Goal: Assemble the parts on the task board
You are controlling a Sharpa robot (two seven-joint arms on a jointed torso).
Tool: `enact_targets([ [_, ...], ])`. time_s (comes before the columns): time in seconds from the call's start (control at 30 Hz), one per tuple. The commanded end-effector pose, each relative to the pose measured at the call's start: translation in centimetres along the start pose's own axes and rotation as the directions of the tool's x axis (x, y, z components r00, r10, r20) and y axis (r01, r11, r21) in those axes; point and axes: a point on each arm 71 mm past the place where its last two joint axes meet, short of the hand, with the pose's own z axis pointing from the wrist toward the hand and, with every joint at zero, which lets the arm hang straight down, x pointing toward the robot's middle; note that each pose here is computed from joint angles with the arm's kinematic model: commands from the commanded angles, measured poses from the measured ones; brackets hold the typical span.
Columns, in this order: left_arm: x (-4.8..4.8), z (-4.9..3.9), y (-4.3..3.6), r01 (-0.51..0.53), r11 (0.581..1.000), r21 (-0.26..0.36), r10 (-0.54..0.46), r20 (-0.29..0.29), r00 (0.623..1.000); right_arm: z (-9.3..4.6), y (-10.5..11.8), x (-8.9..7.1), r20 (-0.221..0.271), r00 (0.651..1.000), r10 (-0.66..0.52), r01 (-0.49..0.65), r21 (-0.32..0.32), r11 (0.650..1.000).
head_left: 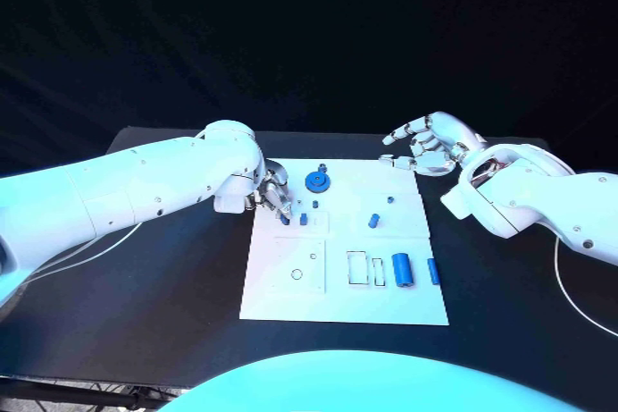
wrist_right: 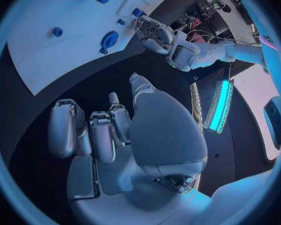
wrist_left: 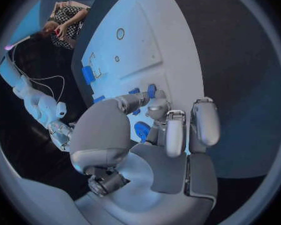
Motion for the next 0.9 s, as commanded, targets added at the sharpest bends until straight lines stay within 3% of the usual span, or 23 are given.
enact_targets([
  [0.03, 1.05, 0.39, -0.04, -0.028, 1.0, -0.001, 0.028, -0.048, 0.998, -0.03, 0.13, 0.08, -0.007, 1.0, -0.008, 0.008, -0.017, 1.0],
  [0.9, 1.14, 0.24, -0.01, -0.06, 0.998, -0.014, 0.059, -0.045, 0.997, 0.02, 0.14, 0.1, -0.007, 1.0, -0.008, 0.008, -0.017, 1.0],
])
